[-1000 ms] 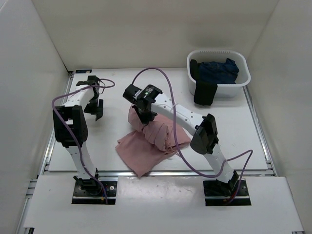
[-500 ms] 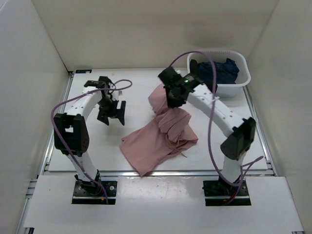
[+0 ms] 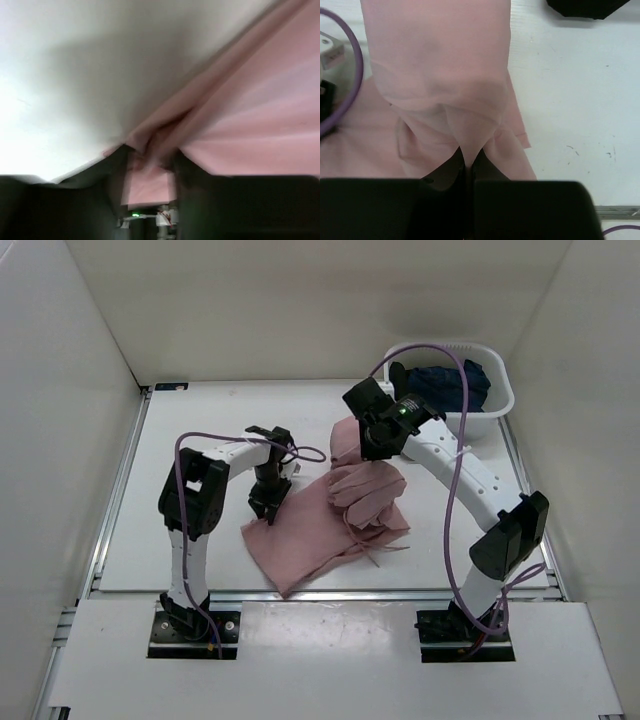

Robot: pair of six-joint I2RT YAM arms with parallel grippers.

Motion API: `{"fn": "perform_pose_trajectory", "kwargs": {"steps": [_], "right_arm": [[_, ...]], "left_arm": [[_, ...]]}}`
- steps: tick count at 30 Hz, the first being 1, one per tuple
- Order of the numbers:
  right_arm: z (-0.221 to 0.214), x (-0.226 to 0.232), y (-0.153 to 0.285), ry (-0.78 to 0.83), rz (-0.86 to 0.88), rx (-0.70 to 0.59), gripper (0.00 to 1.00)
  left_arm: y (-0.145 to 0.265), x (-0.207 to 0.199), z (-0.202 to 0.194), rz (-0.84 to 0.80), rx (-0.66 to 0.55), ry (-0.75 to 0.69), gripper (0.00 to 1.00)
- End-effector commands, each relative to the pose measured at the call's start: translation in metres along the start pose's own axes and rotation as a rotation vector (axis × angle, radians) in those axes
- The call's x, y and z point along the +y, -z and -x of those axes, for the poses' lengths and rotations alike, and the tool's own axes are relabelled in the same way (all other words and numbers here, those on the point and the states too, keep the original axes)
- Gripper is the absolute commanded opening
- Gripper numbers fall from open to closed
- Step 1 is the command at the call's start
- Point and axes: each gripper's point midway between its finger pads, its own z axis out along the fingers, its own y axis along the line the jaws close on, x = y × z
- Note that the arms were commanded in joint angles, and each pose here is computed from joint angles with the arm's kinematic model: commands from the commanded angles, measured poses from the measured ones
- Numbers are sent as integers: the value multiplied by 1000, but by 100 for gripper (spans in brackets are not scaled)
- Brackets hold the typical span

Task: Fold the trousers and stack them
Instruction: Fold the trousers

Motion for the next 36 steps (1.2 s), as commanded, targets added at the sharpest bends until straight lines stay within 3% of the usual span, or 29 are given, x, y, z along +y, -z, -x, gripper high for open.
{"fn": "perform_pose_trajectory", "kwargs": {"steps": [1, 2, 7, 10, 14, 21, 28, 29, 31, 32, 33, 35, 36], "right_arm": [[10, -21, 19, 7, -48, -77, 0], [11, -24, 23, 19, -52, -89, 0], [19, -43, 35, 161, -108, -152, 0], [31, -36, 43, 256, -85, -197, 0], [42, 13, 48, 378, 47, -246, 0], [25, 70, 12, 408, 105, -199, 0], [24, 152, 5, 433, 301, -233, 0], [21, 163, -11, 444, 301, -208, 1], [24, 187, -5, 480, 357, -214, 13], [13, 202, -19, 499, 395, -166, 45], [11, 209, -20, 503, 420, -153, 58], [5, 224, -16, 517, 485, -133, 75], [0, 233, -11, 521, 545, -118, 78]], "left_arm": [[-11, 16, 43, 71, -109, -7, 39], [-11, 12, 47, 72, -113, -18, 14], [7, 17, 107, 111, -217, -19, 14], [5, 23, 132, 147, -220, -15, 14], [22, 36, 174, 228, -311, -2, 14], [19, 56, 188, 265, -324, 31, 14], [11, 65, 186, 211, -314, 59, 14], [11, 63, 187, 202, -314, 58, 14], [13, 68, 184, 202, -313, 67, 14], [13, 68, 186, 202, -322, 67, 15], [14, 74, 186, 203, -321, 79, 17], [20, 86, 185, 236, -329, 98, 37], [24, 92, 186, 249, -339, 110, 48]]}}
